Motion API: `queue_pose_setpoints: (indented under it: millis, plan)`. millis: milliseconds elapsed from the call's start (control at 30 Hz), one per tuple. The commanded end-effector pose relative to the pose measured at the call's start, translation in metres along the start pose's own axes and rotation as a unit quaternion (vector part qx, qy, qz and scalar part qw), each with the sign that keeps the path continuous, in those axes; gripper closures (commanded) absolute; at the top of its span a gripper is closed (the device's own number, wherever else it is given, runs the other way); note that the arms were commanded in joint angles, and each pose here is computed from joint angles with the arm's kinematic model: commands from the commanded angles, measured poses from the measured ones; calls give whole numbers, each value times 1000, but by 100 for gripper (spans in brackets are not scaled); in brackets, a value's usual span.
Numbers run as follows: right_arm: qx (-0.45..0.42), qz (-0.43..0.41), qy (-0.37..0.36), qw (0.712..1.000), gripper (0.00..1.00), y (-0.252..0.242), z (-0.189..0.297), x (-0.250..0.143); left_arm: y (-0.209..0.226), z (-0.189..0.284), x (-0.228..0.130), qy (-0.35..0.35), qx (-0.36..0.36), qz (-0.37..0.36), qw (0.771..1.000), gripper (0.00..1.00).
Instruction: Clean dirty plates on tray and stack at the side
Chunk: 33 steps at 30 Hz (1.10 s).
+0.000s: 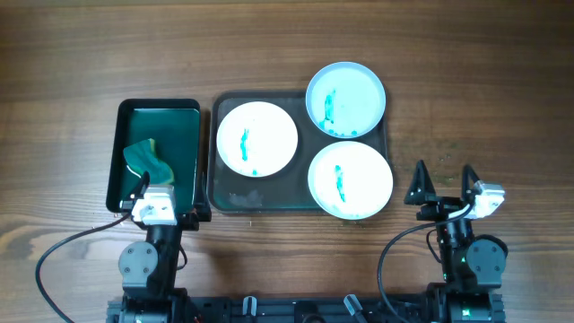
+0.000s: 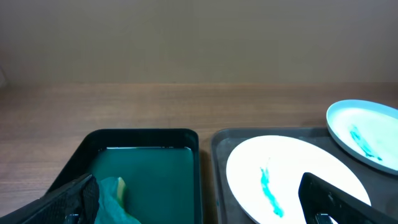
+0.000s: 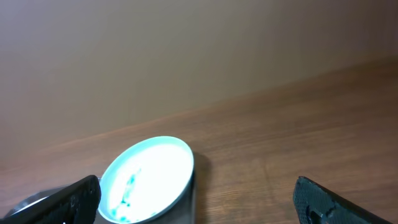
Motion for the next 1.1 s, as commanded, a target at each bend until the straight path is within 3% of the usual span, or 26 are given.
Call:
queue_pose_setpoints:
  millis: [0,67,200,333,500,733,833,933,967,1000,1067]
  plan:
    - [52,12,-4,999,0,14,2,10,-1,2,6,-9,-4,15,1000,0]
    - [60,13,-8,998,0,19,5,26,-3,6,24,-14,-5,17,1000,0]
    - [87,14,31,996,0,35,-1,72,-8,18,71,43,2,17,999,0]
    - [104,15,138,985,0,50,-29,119,-14,13,130,121,17,57,991,0]
    - [111,-9,288,951,0,59,-61,138,-29,-18,156,269,-8,86,959,0]
    - [154,-61,372,913,0,67,-91,103,-49,-59,119,382,-89,128,911,0]
    - [179,-59,436,880,7,96,-108,73,-50,-67,109,403,-92,135,900,0]
    - [144,-22,506,850,17,140,-130,46,-16,-70,102,395,86,198,893,0]
    - [134,-12,522,842,19,150,-136,38,-7,-68,101,392,119,207,888,0]
    - [127,-3,543,830,29,167,-144,22,-1,-68,98,395,140,212,883,1]
    - [112,5,570,814,39,186,-152,-12,12,-69,86,414,190,218,863,2]
Point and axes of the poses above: each gripper's point midway between its finger pads, its own z axis back along the fingers, its own y axis along the line the jaws close on, x = y × z, the point moved 6 cm from there along z, back along the fingers, and after that the axes turned 5 degrees about z, right-handed, at the moved point
